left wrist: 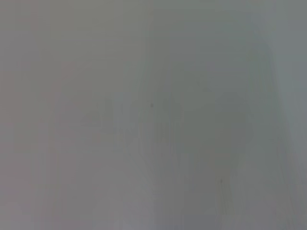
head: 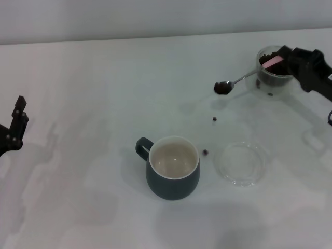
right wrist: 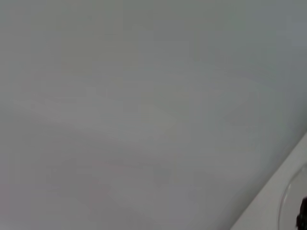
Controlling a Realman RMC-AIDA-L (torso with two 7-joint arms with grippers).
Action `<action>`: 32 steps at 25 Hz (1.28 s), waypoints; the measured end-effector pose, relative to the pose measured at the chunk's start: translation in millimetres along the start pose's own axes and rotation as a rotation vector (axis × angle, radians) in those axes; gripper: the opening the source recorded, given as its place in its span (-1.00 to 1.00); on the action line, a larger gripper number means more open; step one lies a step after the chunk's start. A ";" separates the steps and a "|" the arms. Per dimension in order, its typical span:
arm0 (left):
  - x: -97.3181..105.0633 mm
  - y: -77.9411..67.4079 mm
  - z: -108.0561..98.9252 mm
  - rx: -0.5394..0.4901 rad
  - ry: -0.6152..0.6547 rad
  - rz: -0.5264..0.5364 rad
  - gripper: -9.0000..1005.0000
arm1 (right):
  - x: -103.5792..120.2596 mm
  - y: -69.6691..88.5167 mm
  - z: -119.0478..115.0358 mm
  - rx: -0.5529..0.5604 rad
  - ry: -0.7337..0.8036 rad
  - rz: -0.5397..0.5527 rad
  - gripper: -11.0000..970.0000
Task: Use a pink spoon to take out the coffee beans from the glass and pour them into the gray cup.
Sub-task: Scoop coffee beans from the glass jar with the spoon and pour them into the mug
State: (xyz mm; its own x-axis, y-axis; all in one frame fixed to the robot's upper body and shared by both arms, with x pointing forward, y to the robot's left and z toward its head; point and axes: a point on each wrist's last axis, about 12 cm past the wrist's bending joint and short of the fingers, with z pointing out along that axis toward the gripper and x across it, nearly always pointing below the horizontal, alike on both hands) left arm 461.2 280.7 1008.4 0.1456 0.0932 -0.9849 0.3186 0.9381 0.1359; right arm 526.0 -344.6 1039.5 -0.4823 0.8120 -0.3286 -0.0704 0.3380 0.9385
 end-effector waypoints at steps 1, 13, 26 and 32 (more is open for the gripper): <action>0.3 0.3 -0.5 -0.001 0.002 0.001 0.02 | 2.0 0.0 0.2 -0.003 0.008 0.003 -0.68; 4.3 1.1 -0.2 -0.005 0.037 0.002 0.02 | 29.3 3.2 -1.4 -0.077 0.105 0.058 -0.68; 5.6 3.4 3.2 -0.013 0.053 0.006 0.02 | 55.0 8.2 3.6 -0.132 0.200 0.074 -0.68; 5.8 4.5 4.5 -0.015 0.058 0.008 0.02 | 66.0 8.6 4.3 -0.141 0.244 0.060 -0.68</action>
State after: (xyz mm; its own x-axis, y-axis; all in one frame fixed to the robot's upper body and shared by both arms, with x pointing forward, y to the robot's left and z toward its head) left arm 467.8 283.9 1003.7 0.0939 0.1197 -0.9884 0.3036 0.9420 0.1429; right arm 497.3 -286.0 1025.4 -0.6840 0.6842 -0.2531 -0.1482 0.2094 0.9665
